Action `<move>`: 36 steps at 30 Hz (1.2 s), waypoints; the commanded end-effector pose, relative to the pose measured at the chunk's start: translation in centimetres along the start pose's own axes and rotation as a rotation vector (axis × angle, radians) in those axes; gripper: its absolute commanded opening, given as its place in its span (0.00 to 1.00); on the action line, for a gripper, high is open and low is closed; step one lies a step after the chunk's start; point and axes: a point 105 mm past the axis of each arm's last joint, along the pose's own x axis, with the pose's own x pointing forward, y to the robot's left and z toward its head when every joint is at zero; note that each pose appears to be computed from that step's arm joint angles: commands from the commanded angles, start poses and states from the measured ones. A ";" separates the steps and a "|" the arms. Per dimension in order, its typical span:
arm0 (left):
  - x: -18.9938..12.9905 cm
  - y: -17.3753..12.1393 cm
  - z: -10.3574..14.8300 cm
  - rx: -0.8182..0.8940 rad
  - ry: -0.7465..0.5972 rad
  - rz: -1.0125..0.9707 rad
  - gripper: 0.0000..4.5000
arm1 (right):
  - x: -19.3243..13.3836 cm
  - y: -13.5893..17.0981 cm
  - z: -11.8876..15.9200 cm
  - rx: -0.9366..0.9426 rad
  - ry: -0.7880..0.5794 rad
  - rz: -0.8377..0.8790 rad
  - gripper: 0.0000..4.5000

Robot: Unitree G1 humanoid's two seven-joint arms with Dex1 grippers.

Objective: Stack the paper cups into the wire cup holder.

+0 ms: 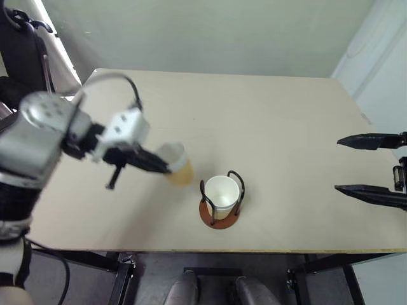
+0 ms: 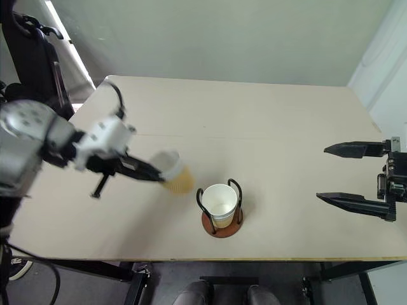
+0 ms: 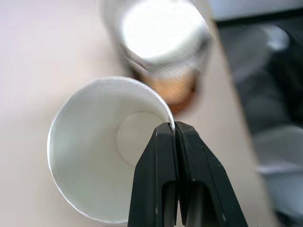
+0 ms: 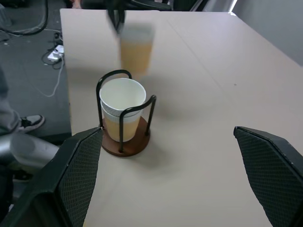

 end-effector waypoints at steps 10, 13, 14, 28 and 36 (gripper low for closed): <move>3.4 1.1 7.1 0.204 -0.267 -0.251 0.01 | -0.4 -0.4 1.3 -0.093 0.016 -0.026 1.00; 4.3 0.7 7.8 0.246 -0.270 -0.312 0.01 | -0.4 -0.2 1.4 -0.093 0.022 -0.028 1.00; 4.6 0.5 7.8 0.259 -0.260 -0.328 0.01 | -0.4 -0.1 1.4 -0.093 0.023 -0.030 1.00; 7.2 -1.2 5.8 0.347 -0.141 -0.489 0.01 | -0.7 0.8 1.3 -0.081 0.048 -0.065 1.00; 7.8 -1.5 4.8 0.381 -0.087 -0.521 0.01 | -0.8 1.0 1.3 -0.077 0.058 -0.076 1.00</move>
